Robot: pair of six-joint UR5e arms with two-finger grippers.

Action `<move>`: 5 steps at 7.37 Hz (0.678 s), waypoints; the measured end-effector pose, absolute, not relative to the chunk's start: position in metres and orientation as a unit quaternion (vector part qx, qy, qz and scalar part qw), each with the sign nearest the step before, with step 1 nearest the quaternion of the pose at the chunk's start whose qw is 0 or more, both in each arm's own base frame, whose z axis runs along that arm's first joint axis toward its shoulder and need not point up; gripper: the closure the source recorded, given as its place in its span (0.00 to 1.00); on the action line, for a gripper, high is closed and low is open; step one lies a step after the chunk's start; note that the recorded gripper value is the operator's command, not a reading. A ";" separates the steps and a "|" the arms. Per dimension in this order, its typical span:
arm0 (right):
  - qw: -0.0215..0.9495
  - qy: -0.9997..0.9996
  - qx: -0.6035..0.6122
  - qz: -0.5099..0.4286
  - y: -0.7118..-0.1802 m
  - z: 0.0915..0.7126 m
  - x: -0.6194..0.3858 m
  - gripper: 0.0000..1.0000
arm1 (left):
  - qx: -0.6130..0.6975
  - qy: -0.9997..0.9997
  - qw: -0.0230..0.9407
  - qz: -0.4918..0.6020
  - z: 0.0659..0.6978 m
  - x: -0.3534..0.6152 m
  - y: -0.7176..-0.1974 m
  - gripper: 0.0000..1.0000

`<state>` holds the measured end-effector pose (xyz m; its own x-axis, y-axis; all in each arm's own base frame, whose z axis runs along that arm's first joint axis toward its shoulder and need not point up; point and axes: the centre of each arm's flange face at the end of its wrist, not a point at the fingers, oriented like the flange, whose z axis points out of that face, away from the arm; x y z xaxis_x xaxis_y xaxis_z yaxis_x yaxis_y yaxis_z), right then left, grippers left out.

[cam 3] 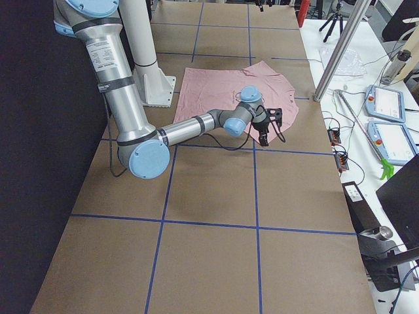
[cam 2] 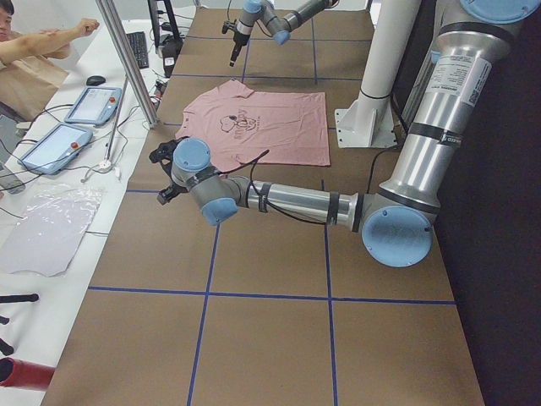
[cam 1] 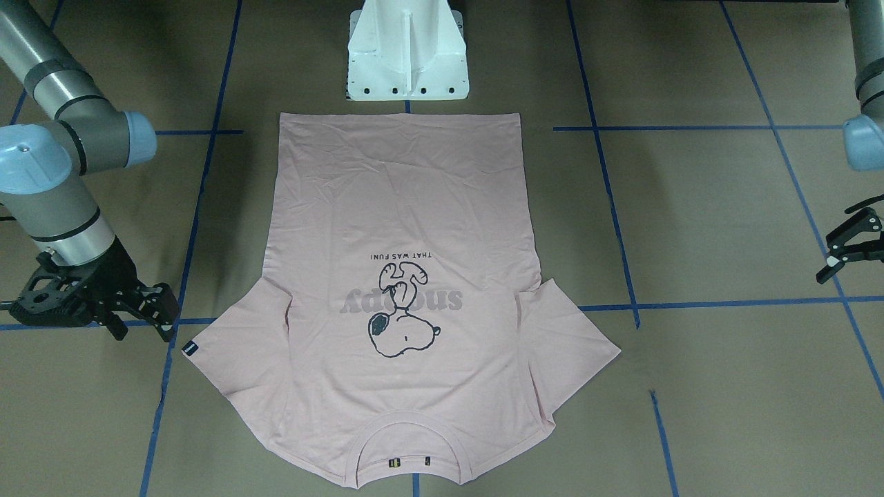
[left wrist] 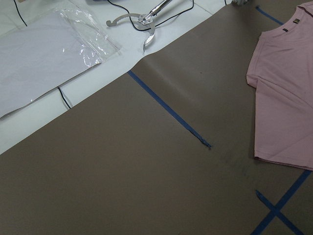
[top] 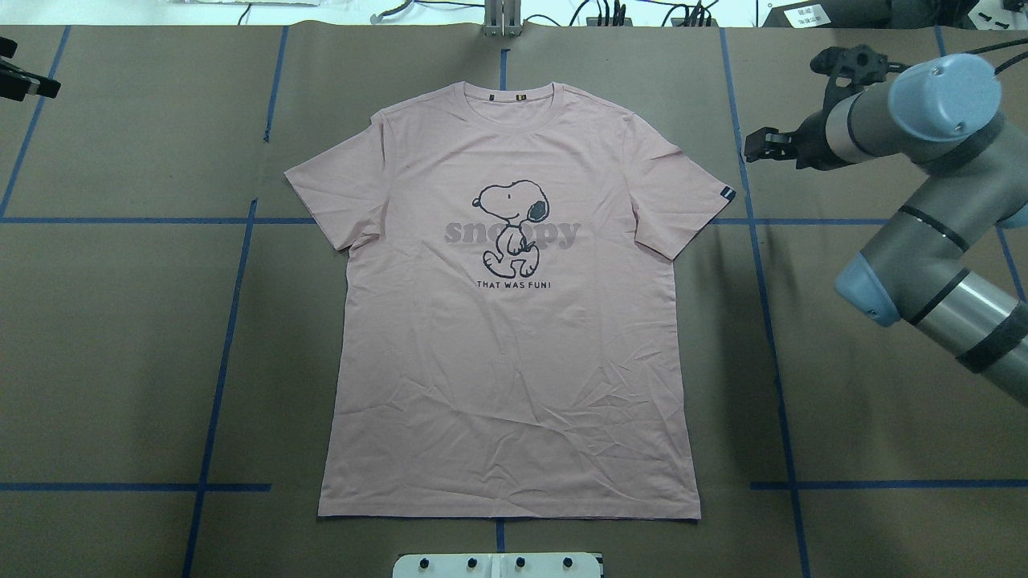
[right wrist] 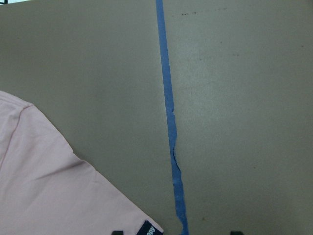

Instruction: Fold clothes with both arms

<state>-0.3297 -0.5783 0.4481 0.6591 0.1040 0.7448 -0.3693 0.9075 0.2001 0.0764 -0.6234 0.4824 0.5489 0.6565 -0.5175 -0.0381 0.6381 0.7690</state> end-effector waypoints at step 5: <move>0.904 -0.368 0.178 0.129 -0.587 0.454 -0.376 0.38 | 0.364 0.423 0.801 0.217 0.485 0.076 -0.623 0.00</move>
<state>-0.3762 -0.5868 0.4542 0.6965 0.1022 0.7103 -0.3634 0.9037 0.2263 0.0764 -0.6228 0.4846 0.5484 0.6559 -0.5187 -0.0397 0.6400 0.7673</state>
